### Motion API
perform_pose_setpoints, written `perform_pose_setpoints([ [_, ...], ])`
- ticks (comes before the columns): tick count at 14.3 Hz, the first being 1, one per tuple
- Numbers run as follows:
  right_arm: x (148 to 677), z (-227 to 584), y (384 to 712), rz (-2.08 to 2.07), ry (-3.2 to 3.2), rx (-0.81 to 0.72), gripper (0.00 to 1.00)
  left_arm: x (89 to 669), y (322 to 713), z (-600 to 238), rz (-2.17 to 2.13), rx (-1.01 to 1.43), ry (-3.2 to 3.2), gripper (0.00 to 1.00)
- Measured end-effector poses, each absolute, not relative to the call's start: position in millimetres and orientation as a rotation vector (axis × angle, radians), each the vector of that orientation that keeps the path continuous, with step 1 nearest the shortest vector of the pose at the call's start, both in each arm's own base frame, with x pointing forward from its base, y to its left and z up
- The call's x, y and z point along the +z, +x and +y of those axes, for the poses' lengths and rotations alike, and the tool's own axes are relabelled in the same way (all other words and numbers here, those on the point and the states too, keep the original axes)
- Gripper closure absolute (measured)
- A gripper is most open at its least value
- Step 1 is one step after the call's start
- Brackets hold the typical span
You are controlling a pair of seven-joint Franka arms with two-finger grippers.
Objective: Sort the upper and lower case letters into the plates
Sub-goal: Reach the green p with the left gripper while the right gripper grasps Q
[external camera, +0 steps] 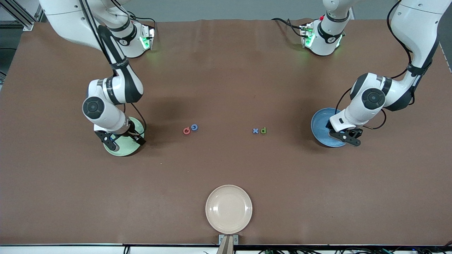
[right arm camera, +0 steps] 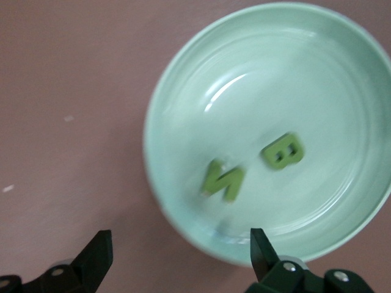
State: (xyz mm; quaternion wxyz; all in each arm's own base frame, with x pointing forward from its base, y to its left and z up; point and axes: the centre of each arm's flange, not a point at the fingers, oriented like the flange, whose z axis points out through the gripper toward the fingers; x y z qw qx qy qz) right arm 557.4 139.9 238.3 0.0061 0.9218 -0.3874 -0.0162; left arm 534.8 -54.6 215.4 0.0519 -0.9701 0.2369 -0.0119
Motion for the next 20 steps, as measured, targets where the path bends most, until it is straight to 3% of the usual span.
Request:
perform_pose_setpoints([
  [1, 246.4, 166.2, 558.0, -1.247, 2.878, -0.036, 0.0, 221.1, 537.3, -67.0, 0.698, -0.058, -2.961, 0.01],
  [2, 251.4, 192.5, 555.8, -1.28, 2.869, -0.026, 0.0, 226.6, 538.6, -81.2, 0.663, -0.076, -2.975, 0.0],
  [7, 225.4, 285.0, 541.9, -1.393, 2.811, -0.012, 0.01, 238.2, 524.4, -172.7, 0.45, -0.134, -3.06, 0.0],
  [12, 192.6, 307.0, 538.0, -1.389, 2.824, 0.009, 0.03, 221.5, 504.6, -273.8, 0.305, -0.107, -3.155, 0.0],
  [14, 183.4, 312.3, 533.2, -1.371, 2.824, 0.004, 0.08, 213.9, 501.2, -300.2, 0.275, -0.087, -3.184, 0.0],
  [15, 180.8, 316.0, 530.5, -1.359, 2.827, 0.002, 0.17, 210.0, 500.7, -308.7, 0.264, -0.076, -3.195, 0.0],
  [17, 178.2, 326.4, 523.6, -1.332, 2.837, -0.002, 0.19, 204.1, 501.3, -320.6, 0.255, -0.06, -3.213, 0.0],
  [19, 176.6, 331.6, 519.3, -1.321, 2.839, -0.004, 0.41, 197.6, 502.0, -328.2, 0.247, -0.045, -3.218, 0.0],
  [20, 176.6, 331.4, 519.3, -1.321, 2.839, -0.004, 0.41, 193.4, 503.0, -330.5, 0.24, -0.042, -3.213, 0.0],
])
